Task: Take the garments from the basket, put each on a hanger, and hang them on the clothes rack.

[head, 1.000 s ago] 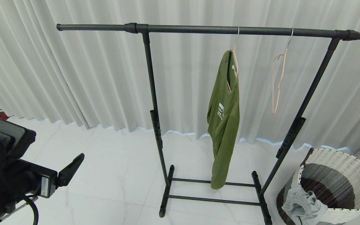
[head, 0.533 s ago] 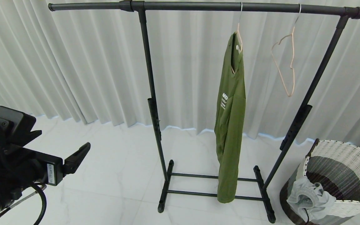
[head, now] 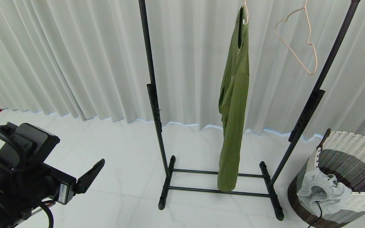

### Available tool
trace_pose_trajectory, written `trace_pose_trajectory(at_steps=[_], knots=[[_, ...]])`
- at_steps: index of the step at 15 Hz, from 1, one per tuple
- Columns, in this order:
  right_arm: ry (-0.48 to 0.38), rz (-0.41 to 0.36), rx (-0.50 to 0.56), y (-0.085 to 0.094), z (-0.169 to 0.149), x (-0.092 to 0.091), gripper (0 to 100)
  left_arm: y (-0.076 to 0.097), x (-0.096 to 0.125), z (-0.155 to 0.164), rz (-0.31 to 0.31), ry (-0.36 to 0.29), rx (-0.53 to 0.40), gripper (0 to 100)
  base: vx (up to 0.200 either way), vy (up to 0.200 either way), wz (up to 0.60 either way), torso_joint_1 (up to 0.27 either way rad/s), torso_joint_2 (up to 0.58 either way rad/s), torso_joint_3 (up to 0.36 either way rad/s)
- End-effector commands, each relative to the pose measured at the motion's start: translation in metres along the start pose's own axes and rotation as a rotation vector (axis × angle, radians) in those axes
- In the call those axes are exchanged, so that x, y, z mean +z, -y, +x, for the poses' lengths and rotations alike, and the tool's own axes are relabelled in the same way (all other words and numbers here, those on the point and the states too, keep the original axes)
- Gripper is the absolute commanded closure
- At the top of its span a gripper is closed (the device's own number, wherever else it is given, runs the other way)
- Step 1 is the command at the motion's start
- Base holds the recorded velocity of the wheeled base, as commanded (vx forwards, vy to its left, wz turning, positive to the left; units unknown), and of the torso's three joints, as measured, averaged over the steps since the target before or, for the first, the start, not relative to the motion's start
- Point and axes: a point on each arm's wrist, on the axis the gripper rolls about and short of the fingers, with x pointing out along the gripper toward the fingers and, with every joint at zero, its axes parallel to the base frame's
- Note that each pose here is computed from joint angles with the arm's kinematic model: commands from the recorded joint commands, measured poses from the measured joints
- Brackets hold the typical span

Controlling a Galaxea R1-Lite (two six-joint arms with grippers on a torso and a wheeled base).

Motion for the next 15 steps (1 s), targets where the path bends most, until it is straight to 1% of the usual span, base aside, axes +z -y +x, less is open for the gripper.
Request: trace_pose_trajectory(at_steps=[1,3,4,6,9,15], knots=[[-0.013,-0.005,0.005,-0.002,0.002,-0.006,0,0.001,-0.001,0.000,0.000,-0.003,-0.002,0,0.000,0.000,0.00,-0.134,0.45,0.310],[0.005,-0.002,-0.006,-0.008,0.001,-0.022,0,0.000,0.000,0.000,0.000,-0.001,-0.003,0,0.000,0.000,0.00,-0.090,0.30,0.200],[0.030,0.005,-0.016,-0.009,0.002,-0.025,0,0.000,0.000,0.000,0.001,0.000,-0.002,0,0.000,0.000,0.00,-0.046,0.13,0.085],[0.037,-0.004,-0.020,-0.011,0.001,-0.034,0,0.001,-0.002,-0.001,0.006,-0.005,-0.003,0,0.000,0.000,0.00,-0.011,0.04,0.025],[0.035,-0.006,-0.021,-0.012,0.000,-0.036,0,0.001,-0.002,-0.001,0.006,-0.003,-0.003,0,0.000,0.000,0.00,0.000,0.00,0.000],[0.021,-0.004,-0.026,-0.013,0.000,-0.041,0,0.001,-0.002,-0.001,0.006,-0.004,-0.004,0,0.000,-0.200,0.00,0.000,0.00,0.005]])
